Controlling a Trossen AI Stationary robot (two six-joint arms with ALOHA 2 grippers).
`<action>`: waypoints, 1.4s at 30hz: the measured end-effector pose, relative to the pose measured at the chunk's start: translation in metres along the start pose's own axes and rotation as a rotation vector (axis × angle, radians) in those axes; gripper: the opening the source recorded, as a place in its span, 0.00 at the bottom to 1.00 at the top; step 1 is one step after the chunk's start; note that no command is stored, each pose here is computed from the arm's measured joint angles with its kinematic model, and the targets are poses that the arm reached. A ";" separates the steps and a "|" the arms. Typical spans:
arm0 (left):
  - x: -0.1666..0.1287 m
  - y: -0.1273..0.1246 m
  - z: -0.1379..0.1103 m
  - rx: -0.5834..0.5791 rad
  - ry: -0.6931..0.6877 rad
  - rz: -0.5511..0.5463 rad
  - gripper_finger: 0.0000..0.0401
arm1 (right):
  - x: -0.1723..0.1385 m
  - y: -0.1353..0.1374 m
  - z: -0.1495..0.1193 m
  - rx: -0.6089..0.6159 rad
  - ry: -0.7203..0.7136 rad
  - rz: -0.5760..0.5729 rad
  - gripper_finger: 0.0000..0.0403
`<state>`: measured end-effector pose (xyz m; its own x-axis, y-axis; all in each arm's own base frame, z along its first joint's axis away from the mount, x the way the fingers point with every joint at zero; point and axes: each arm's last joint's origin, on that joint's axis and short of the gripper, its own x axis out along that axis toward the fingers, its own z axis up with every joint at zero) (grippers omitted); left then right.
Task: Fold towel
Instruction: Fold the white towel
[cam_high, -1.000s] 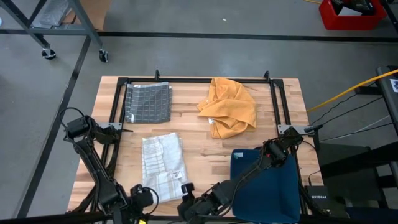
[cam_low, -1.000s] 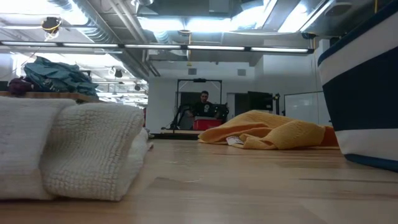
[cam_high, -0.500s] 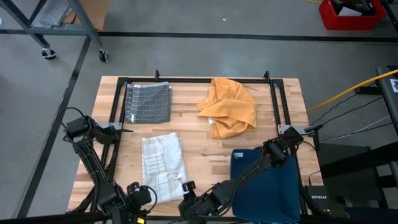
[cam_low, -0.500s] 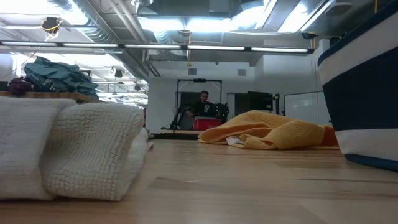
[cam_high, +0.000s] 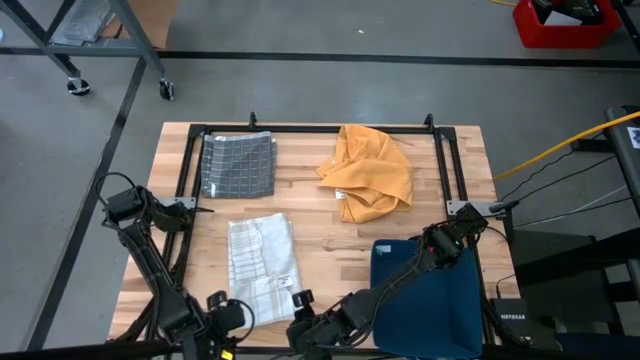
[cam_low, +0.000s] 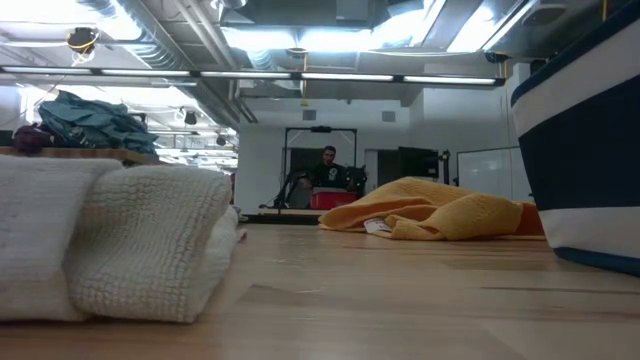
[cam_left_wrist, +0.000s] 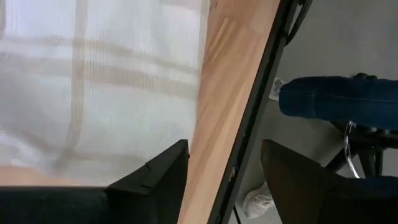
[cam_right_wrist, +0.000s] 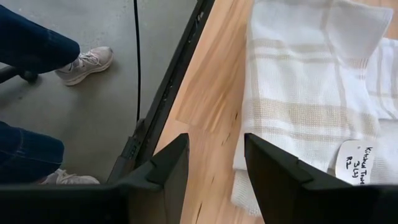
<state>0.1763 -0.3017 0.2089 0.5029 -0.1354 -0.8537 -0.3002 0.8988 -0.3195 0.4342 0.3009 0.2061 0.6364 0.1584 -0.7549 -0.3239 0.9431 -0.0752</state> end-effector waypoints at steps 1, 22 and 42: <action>0.000 0.000 0.000 0.010 0.000 0.000 0.48 | 0.000 -0.001 0.000 0.000 0.002 -0.001 0.40; 0.049 0.006 -0.015 0.119 0.086 0.132 0.48 | 0.049 -0.009 -0.027 -0.044 0.099 -0.085 0.40; 0.064 0.012 -0.003 0.063 0.035 0.188 0.48 | 0.069 -0.005 -0.039 -0.022 0.130 -0.022 0.40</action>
<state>0.2030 -0.3009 0.1492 0.4137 0.0234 -0.9101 -0.3339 0.9339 -0.1277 0.4521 0.2953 0.1289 0.5479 0.0968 -0.8309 -0.3267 0.9392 -0.1060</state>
